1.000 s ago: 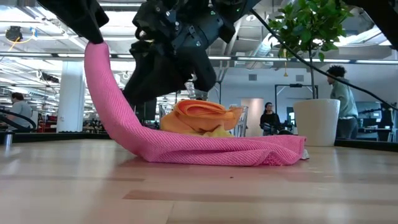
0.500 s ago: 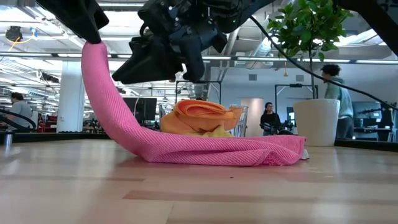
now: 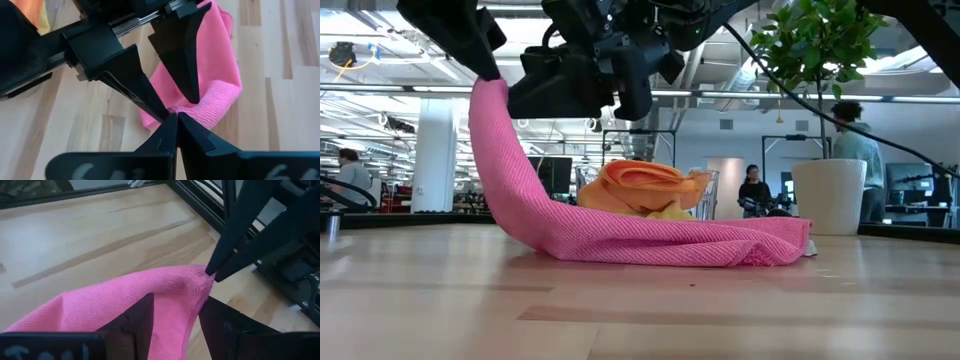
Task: Fold microfiber towels
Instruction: Fold the pink towel
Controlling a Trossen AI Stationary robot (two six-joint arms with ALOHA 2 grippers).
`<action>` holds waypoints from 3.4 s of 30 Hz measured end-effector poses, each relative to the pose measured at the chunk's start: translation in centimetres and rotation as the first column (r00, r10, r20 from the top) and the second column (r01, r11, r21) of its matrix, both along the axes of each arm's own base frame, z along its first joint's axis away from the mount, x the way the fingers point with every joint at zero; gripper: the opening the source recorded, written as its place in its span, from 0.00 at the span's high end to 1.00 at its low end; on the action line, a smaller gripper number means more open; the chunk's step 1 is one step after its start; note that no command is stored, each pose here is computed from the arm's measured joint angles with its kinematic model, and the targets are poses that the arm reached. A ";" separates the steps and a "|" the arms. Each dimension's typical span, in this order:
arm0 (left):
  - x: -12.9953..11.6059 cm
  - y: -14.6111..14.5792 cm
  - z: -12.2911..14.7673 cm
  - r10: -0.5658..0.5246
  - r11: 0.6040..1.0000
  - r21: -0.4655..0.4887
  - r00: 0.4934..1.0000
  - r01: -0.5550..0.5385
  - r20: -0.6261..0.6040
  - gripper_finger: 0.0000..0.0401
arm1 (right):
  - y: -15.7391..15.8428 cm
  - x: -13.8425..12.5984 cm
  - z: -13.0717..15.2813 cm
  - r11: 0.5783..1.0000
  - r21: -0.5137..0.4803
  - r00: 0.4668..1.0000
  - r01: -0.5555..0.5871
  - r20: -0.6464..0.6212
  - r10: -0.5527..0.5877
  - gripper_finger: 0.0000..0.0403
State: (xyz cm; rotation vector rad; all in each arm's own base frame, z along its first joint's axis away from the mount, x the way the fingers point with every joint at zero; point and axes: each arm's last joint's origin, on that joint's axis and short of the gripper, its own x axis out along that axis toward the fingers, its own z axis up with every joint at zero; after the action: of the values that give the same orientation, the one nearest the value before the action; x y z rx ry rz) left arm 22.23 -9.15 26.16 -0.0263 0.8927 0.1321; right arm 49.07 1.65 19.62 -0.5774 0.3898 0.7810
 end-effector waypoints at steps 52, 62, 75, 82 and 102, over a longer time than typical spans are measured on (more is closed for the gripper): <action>-1.4 1.1 6.2 0.041 0.989 0.145 0.995 -0.027 -0.090 1.00 | -0.9 -3.4 -2.7 0.989 -0.141 0.899 0.032 -0.429 -0.090 0.57; -1.4 1.0 6.2 0.040 0.989 0.145 0.995 -0.027 -0.089 1.00 | -1.4 -4.0 -2.4 0.971 -0.212 0.852 0.110 -0.484 -0.202 0.62; -1.4 1.0 6.2 0.038 0.990 0.140 0.995 -0.025 -0.091 1.00 | -1.7 -5.0 -0.9 0.951 -0.246 0.799 0.185 -0.526 -0.292 0.70; -1.4 1.0 6.2 0.035 0.990 0.137 0.995 -0.023 -0.092 1.00 | -2.3 -5.6 -1.0 0.922 -0.309 0.736 0.235 -0.563 -0.376 0.70; -1.4 1.0 6.2 0.045 0.993 0.117 0.995 -0.035 -0.085 1.00 | -1.9 -5.4 -1.1 0.862 -0.383 0.680 0.333 -0.536 -0.500 0.97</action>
State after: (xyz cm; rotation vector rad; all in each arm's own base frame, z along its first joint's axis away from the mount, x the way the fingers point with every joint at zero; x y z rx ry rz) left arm 20.85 -8.17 32.40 0.0699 0.9712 0.2232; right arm 43.62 -0.26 18.51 -0.4251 1.2197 0.4463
